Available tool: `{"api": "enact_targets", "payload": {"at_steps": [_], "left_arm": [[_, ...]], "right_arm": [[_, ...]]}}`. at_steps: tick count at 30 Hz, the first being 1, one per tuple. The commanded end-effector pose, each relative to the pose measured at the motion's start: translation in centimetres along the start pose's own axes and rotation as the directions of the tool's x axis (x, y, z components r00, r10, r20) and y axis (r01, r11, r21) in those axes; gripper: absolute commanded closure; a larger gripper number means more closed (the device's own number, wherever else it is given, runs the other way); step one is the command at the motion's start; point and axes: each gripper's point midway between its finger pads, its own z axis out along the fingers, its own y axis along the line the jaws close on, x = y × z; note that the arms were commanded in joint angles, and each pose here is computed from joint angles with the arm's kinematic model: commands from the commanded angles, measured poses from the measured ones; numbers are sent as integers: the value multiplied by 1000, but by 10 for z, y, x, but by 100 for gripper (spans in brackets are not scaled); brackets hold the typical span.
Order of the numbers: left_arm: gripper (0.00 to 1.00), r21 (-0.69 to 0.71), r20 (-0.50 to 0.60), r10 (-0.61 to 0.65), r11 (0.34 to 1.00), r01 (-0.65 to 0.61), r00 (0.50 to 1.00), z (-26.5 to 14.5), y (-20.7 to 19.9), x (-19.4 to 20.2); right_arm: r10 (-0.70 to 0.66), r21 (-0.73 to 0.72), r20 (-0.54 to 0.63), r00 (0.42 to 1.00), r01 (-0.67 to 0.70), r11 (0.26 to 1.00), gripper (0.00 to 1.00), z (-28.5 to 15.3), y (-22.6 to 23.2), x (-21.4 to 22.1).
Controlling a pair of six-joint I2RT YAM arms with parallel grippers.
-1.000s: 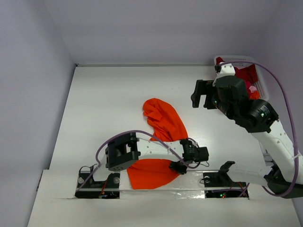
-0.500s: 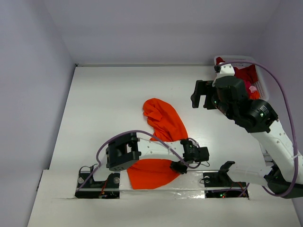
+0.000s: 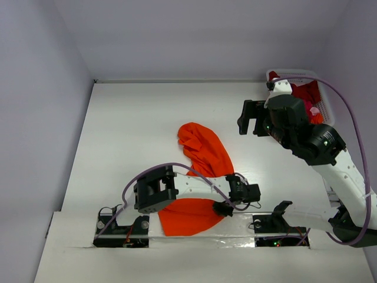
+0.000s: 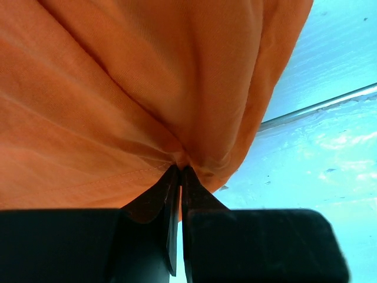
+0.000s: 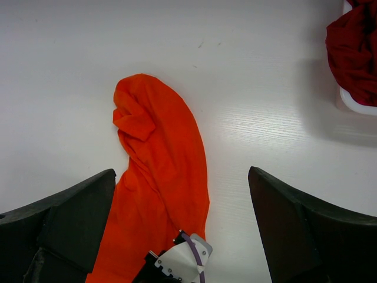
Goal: Fold and stack the t-shirts
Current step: Flatten the tshirt out
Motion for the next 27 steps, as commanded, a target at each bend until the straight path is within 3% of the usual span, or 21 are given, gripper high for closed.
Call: {"api": "enact_targets", "payload": {"at_steps": [1,7,13,19,22,27], "left_arm": [[100,-18,27,-3,1000,3,1000,-10,2,-4],[100,-39,57,-24,999,27,998,-26,7,-10],[100,-46,157,-93,994,102,983,-76,18,-29],[100,61,207,-282,960,275,937,-117,45,-40],[100,124,246,-426,905,407,871,-139,66,-48],[100,265,328,-641,767,584,694,-181,128,-77]], "right_arm": [[23,-24,65,998,-22,999,0,-6,3,-16],[21,-21,62,998,-20,1000,0,-4,3,-15],[20,-23,55,998,-18,1000,0,1,6,-13],[55,-46,65,996,-52,998,0,4,13,-26],[71,-34,66,995,-69,997,0,9,11,-32],[114,-21,58,992,-113,993,0,23,7,-46]]}}
